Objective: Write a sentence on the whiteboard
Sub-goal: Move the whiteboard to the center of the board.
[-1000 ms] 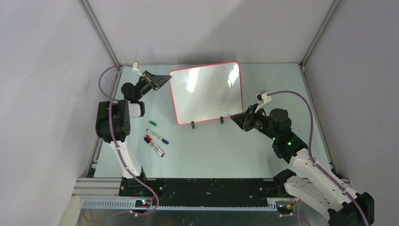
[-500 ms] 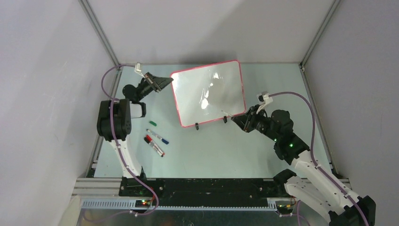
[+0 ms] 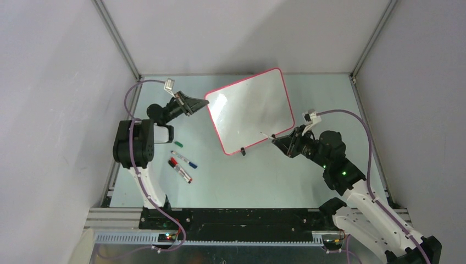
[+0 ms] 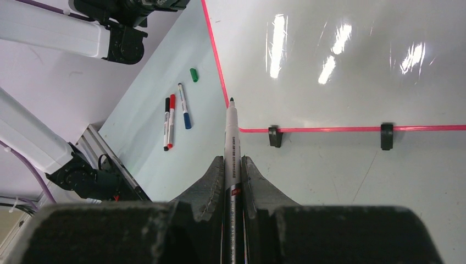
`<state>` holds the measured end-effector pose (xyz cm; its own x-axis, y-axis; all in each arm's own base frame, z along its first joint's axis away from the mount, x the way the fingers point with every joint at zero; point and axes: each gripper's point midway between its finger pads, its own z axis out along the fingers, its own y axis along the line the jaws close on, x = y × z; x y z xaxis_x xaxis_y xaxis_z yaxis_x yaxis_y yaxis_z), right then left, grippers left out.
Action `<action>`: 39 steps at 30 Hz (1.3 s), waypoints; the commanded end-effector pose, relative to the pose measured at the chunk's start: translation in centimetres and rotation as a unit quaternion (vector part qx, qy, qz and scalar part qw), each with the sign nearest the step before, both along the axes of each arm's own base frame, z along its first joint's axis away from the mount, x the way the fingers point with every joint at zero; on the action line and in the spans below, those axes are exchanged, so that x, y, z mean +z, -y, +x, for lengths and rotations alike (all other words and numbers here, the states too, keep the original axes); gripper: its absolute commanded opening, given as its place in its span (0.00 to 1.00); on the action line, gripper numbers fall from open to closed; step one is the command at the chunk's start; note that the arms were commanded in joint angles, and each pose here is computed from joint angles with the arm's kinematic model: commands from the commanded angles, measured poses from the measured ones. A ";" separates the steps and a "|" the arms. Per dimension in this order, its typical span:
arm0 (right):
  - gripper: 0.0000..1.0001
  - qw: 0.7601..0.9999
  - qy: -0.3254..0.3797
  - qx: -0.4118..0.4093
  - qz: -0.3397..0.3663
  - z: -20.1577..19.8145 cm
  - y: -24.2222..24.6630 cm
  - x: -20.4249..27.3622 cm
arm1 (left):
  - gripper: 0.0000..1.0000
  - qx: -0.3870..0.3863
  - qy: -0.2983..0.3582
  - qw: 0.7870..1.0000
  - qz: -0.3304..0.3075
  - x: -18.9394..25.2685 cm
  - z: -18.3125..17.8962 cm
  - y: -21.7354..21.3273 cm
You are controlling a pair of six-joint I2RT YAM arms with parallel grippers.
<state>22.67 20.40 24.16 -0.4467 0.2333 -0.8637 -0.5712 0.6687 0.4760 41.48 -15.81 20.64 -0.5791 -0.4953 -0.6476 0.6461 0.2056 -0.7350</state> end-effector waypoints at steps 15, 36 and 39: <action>0.00 0.999 0.025 0.017 0.031 -0.7 -0.5 3.1 | 0.50 -0.010 0.029 0.999 0.011 1.1 -2.6 0.9; 0.00 0.999 0.033 0.015 0.029 -0.8 -0.3 3.4 | 0.86 0.159 0.028 0.971 0.176 -1.6 -3.8 -0.6; 0.00 0.999 0.039 0.014 0.028 -0.9 -0.1 3.5 | 0.99 0.197 0.023 0.962 0.186 -1.6 -5.1 -0.7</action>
